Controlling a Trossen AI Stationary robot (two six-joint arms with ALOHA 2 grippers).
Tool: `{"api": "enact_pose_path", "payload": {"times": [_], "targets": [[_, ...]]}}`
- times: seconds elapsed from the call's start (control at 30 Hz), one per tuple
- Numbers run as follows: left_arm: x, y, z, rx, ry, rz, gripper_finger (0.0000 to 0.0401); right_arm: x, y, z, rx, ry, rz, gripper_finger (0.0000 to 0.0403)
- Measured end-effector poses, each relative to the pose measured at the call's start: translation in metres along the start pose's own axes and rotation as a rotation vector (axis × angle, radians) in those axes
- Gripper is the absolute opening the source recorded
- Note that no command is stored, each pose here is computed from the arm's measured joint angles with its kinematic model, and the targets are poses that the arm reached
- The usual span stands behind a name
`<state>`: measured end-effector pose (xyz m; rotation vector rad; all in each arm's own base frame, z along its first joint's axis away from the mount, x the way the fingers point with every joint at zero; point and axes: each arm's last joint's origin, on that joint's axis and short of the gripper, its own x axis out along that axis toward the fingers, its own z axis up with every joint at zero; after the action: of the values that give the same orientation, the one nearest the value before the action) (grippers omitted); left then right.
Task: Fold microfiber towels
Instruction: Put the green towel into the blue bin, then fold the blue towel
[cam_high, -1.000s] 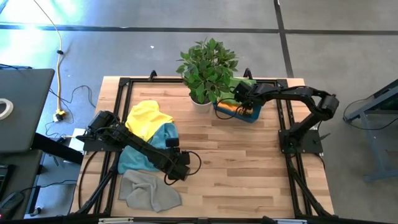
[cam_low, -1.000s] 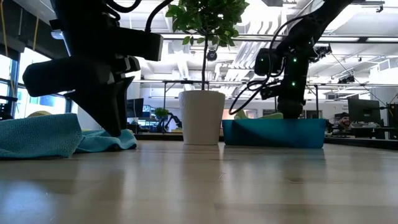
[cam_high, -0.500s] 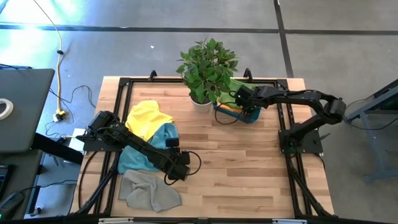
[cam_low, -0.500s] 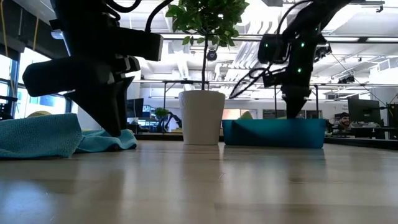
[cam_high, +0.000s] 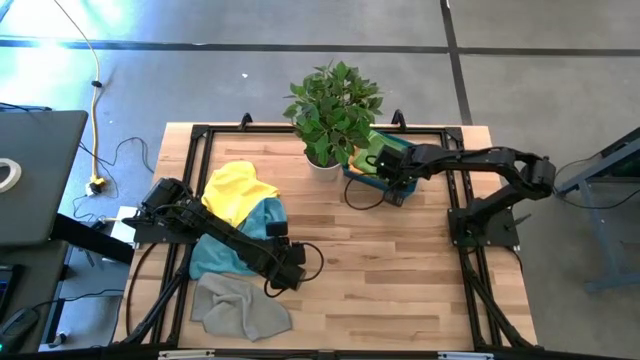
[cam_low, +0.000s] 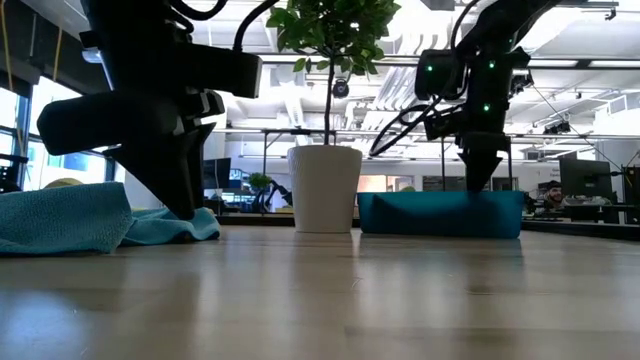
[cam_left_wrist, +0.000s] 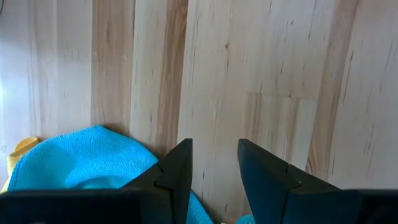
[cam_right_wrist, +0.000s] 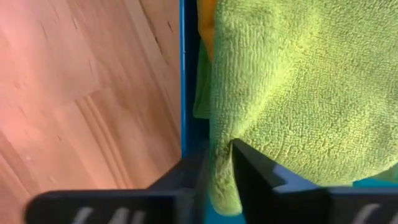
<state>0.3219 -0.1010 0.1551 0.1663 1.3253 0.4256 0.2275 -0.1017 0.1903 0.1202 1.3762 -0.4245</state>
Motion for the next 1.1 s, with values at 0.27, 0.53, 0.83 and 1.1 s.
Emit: {"api": "enact_pose_path", "payload": {"times": [0.27, 0.53, 0.83, 1.1], "targets": [[-0.007, 0.000, 0.006, 0.011, -0.009, -0.017, 0.0119, -0.030, 0.002, 0.006, 0.144, 0.077, 0.011, 0.0145], [-0.038, 0.005, 0.019, 0.047, 0.057, -0.066, 0.0119, -0.060, 0.051, 0.029, 0.021, -0.130, 0.136, 0.0137], [-0.049, -0.020, -0.027, 0.154, 0.311, -0.115, 0.0119, -0.081, 0.129, 0.025, -0.194, -0.344, 0.246, 0.0136], [-0.029, -0.034, -0.057, 0.153, 0.314, -0.075, 0.0119, -0.097, 0.171, 0.010, -0.257, -0.469, 0.241, 0.0136]]}}
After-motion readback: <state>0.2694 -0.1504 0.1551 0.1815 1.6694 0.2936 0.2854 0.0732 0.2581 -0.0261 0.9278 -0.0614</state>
